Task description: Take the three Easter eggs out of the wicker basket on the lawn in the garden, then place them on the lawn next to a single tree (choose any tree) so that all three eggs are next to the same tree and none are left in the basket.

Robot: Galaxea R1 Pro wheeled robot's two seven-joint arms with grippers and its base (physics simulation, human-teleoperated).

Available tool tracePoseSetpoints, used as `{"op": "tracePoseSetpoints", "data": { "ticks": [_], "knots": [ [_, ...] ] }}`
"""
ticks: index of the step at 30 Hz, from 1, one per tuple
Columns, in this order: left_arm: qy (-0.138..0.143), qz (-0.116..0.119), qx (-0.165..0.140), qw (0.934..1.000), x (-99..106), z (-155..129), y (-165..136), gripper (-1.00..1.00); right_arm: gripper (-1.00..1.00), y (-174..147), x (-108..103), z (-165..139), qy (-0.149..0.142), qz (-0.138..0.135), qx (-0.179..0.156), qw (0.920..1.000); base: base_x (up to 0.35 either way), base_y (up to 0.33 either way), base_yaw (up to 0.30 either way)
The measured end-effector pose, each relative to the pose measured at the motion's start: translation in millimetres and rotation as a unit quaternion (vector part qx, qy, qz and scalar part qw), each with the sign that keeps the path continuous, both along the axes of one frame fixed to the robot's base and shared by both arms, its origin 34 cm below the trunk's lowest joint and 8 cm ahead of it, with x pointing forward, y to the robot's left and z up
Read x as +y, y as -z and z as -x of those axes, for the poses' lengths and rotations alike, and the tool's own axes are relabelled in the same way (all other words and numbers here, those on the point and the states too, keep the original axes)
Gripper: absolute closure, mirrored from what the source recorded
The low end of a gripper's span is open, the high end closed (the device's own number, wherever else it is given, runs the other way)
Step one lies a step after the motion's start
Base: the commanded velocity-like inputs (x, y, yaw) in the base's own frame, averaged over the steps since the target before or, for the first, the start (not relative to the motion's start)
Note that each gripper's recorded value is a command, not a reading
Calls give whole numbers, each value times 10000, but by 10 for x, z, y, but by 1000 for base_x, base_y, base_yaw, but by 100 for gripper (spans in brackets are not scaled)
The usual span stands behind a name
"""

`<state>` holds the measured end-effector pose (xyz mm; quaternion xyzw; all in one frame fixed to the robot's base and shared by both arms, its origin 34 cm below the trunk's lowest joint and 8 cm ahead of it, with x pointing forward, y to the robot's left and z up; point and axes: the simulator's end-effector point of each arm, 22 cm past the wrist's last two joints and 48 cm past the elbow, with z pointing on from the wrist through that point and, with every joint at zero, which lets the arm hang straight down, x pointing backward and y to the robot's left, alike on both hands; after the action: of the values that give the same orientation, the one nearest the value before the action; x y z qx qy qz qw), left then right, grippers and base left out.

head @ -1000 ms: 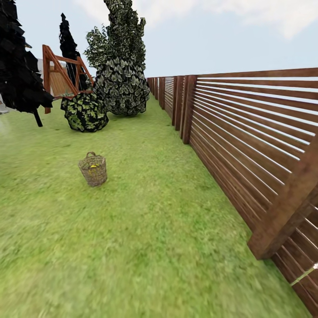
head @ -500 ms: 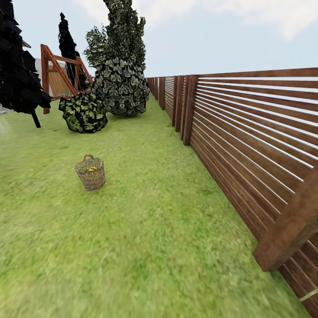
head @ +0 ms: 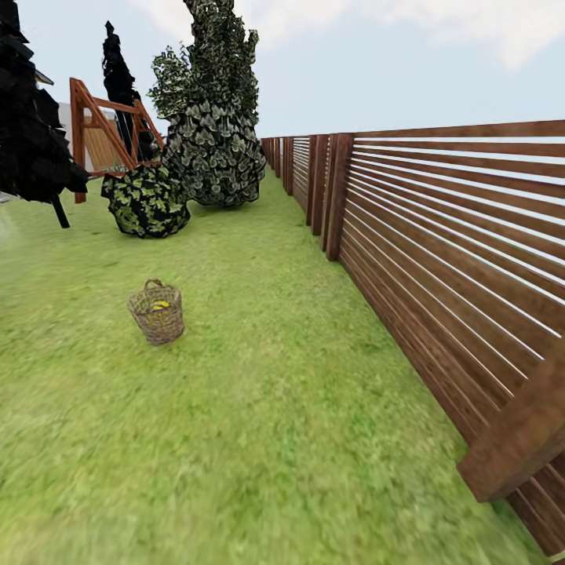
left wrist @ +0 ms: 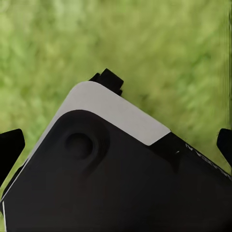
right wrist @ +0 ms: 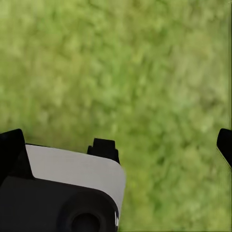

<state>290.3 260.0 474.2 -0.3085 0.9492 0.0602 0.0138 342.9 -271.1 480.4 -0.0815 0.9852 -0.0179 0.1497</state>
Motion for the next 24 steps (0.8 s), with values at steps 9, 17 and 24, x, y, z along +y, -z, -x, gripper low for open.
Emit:
{"op": "tracePoseSetpoints", "data": {
  "ticks": [9, 17, 24],
  "knots": [
    [4, 4, -3, 10000, -2, -2, 0, -100, -100, 0, -1, -1, 2, 4, -3, 10000, 322, 0, 0],
    [2, 5, -4, 10000, -2, -2, 0, -100, -100, -1, 1, -3, 5, 1, -7, 10000, 322, 0, 0],
    [3, 7, -6, 10000, -3, -3, 0, -100, -100, -1, 5, -2, 1, -1, -6, 10000, 322, 0, 0]
  ]
}}
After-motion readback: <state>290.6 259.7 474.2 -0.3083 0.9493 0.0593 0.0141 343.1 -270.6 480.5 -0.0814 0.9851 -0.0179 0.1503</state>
